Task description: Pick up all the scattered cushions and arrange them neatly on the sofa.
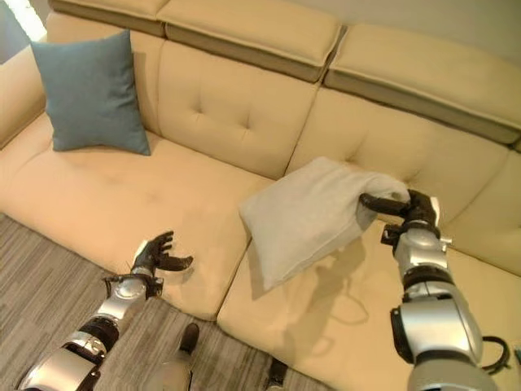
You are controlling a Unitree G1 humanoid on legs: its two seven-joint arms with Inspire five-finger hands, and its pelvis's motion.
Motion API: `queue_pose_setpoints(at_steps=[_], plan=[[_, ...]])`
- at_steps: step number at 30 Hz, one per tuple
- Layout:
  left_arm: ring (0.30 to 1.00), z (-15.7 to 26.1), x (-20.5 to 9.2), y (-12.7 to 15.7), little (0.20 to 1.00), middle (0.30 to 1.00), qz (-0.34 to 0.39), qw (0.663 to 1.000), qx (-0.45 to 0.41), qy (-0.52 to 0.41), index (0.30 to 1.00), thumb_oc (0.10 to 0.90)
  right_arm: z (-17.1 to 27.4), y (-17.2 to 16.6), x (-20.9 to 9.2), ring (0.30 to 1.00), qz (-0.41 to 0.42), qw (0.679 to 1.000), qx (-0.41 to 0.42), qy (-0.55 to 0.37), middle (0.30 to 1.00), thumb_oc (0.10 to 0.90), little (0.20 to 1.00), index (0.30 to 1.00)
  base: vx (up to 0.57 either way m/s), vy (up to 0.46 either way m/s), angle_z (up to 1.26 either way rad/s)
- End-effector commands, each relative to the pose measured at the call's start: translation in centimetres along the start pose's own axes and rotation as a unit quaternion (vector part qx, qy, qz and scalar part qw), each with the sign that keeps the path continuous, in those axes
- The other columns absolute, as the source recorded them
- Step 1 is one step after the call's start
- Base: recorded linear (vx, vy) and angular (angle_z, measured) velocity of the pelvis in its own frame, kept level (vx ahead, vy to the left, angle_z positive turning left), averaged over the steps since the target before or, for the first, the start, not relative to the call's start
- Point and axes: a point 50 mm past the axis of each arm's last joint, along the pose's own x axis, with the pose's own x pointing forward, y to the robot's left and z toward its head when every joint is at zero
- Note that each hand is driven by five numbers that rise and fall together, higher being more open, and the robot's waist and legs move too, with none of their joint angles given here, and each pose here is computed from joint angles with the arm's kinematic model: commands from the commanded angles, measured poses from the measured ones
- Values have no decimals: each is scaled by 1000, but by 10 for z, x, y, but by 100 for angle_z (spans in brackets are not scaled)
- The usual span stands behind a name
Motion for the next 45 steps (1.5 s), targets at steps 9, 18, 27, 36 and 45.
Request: queue_pose_setpoints(at_steps=[9, 18, 27, 36, 45], plan=[[900, 61, 21, 5, 900, 900, 41, 996, -15, -72, 900, 800, 102, -41, -10, 900, -120, 955, 138, -234, 900, 800, 900, 900, 49, 13, 22], [900, 41, 20, 7, 900, 900, 35, 999, -12, -31, 900, 800, 21, 3, 8, 900, -34, 999, 6, -23, 900, 800, 900, 900, 14, 1, -15], [900, 84, 29, -15, 900, 900, -10, 997, 41, -67, 900, 800, -53, 15, -8, 900, -8, 943, -293, 159, 900, 800, 900, 900, -20, -13, 1], [900, 100, 24, -48, 900, 900, -56, 991, 56, -105, 900, 800, -136, 55, -52, 900, 111, 839, -484, 225, 900, 800, 900, 900, 13, -17, 17], [900, 109, 20, -69, 900, 900, -72, 991, 21, -115, 900, 800, -174, 123, -94, 900, 235, 733, -612, 181, 900, 800, 900, 900, 1, 9, 11]])
